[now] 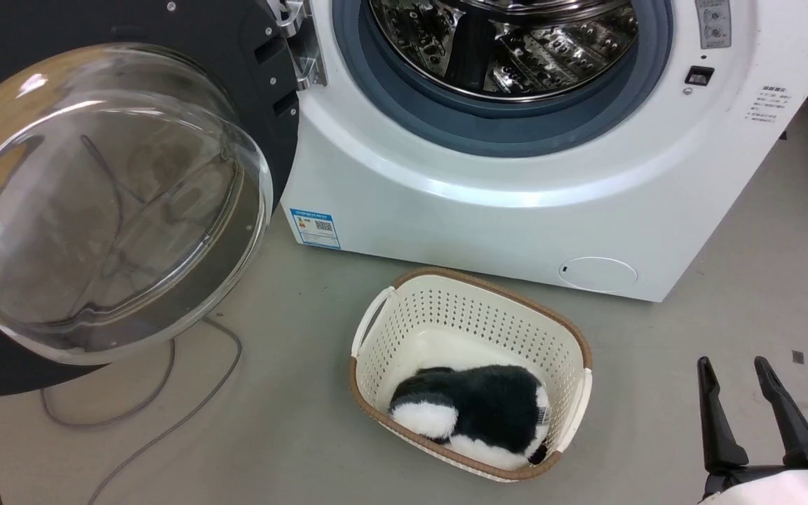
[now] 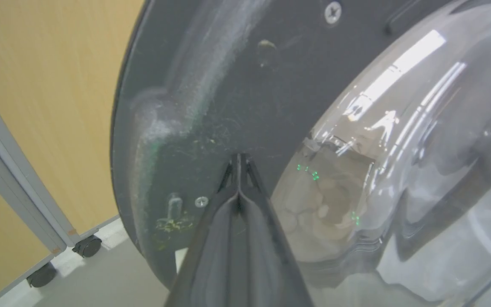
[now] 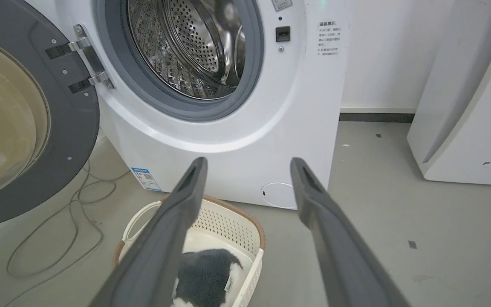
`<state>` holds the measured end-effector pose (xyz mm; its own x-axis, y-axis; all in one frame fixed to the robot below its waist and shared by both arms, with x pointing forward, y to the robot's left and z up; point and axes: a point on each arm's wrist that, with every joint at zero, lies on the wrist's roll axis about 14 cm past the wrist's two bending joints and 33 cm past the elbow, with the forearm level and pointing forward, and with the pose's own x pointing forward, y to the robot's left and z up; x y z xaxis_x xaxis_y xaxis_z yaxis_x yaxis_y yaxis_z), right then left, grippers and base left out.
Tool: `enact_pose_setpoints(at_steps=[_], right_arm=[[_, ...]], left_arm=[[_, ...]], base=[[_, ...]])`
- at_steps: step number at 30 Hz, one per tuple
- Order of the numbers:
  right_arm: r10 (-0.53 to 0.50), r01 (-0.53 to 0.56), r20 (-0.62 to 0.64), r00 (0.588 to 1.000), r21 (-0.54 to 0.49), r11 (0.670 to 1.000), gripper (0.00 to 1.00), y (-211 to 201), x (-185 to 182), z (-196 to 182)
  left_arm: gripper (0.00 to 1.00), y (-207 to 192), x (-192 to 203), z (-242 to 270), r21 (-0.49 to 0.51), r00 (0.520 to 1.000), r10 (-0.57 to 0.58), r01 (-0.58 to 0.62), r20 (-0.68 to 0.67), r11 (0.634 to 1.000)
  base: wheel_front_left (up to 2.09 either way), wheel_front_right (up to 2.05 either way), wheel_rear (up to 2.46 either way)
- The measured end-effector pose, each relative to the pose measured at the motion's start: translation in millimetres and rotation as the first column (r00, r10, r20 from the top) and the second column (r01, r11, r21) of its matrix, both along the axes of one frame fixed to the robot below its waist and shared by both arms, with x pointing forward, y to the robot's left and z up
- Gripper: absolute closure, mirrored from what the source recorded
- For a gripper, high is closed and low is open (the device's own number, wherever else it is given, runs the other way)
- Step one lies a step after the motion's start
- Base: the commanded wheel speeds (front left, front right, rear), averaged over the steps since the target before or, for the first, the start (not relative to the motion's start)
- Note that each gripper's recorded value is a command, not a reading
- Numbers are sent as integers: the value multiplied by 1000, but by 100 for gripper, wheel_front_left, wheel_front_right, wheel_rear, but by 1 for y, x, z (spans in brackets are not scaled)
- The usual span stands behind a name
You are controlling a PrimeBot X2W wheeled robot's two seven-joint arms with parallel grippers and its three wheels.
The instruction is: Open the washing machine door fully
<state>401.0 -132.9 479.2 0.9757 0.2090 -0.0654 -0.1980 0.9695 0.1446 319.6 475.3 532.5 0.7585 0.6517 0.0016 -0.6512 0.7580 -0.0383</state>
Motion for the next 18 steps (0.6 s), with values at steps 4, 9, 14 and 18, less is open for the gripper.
enact_pose_setpoints(at_steps=[4,9,14,18], right_arm=[[-5,5,4,1000,-1,1000,0,-2,-2,2],[-7,7,16,1000,3,1000,0,-2,-6,6],[-3,2,37,999,12,1000,0,-1,-13,14],[-3,2,51,999,15,1000,0,-1,-20,20]], left_arm=[[100,-3,-1,2,-1,1000,11,-11,24,1000],[100,-29,-13,-12,-21,999,-12,13,36,1000],[100,-70,-33,-33,-62,998,-56,58,39,996],[100,-109,-42,-43,-81,992,-118,122,46,989]], base=[[0,0,0],[0,0,0],[0,0,0],[0,0,0]])
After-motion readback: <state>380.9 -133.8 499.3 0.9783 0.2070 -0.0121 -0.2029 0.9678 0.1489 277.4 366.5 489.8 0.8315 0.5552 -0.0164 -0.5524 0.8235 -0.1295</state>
